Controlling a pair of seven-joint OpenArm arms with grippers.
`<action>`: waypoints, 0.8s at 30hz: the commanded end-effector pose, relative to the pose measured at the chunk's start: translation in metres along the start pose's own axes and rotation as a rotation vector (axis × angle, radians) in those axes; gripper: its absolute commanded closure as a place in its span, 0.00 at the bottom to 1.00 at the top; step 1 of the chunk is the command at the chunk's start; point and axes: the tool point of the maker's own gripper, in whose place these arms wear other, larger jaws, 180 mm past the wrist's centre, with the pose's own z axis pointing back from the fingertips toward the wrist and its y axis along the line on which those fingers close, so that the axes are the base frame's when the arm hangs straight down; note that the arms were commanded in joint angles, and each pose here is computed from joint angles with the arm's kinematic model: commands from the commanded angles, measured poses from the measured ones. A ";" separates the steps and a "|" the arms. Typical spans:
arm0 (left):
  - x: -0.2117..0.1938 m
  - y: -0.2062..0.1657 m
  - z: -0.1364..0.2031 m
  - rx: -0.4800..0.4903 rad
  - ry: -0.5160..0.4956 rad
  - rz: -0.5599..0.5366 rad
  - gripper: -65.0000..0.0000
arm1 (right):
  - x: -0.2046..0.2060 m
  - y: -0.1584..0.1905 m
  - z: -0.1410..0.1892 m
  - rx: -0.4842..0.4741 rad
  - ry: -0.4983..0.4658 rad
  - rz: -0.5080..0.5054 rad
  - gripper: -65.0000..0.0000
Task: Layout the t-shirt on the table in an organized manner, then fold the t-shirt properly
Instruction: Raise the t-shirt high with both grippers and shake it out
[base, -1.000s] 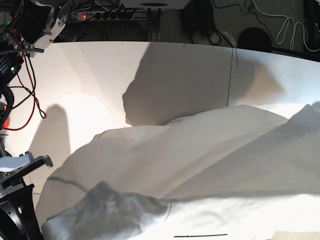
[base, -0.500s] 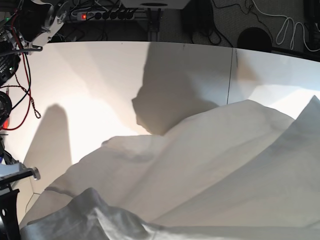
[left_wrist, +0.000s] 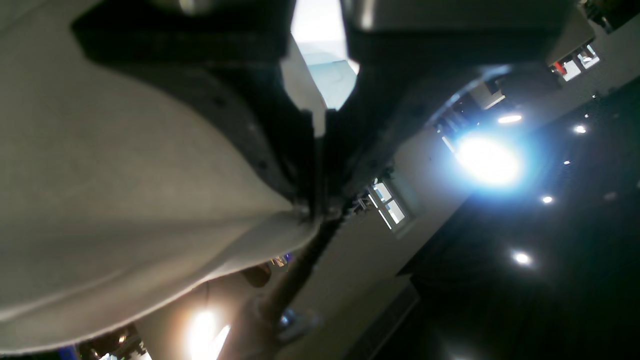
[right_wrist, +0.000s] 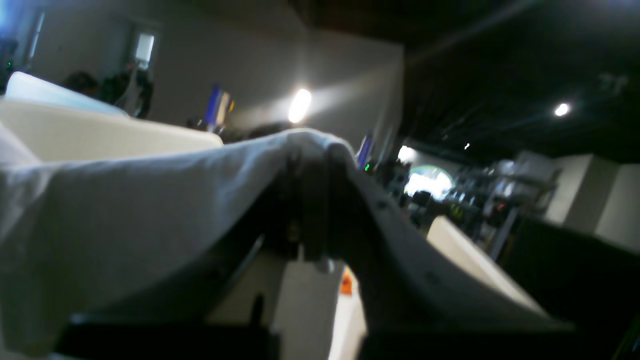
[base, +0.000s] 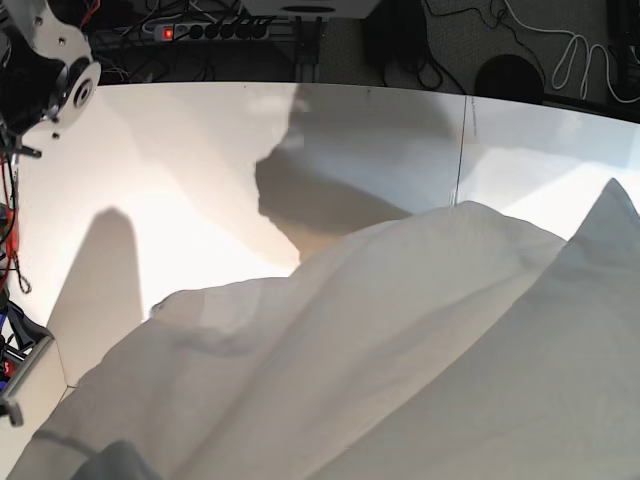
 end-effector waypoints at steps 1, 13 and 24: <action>0.012 0.013 -0.002 0.043 -0.042 -0.019 1.00 | 0.018 -0.008 -0.003 -0.020 -0.068 0.016 1.00; -0.007 0.015 -0.004 0.053 0.006 0.022 1.00 | -0.062 -0.058 -0.038 -0.084 0.096 -0.186 1.00; -0.024 0.004 0.001 0.037 0.042 0.109 1.00 | -0.063 -0.025 -0.023 0.002 0.131 -0.167 1.00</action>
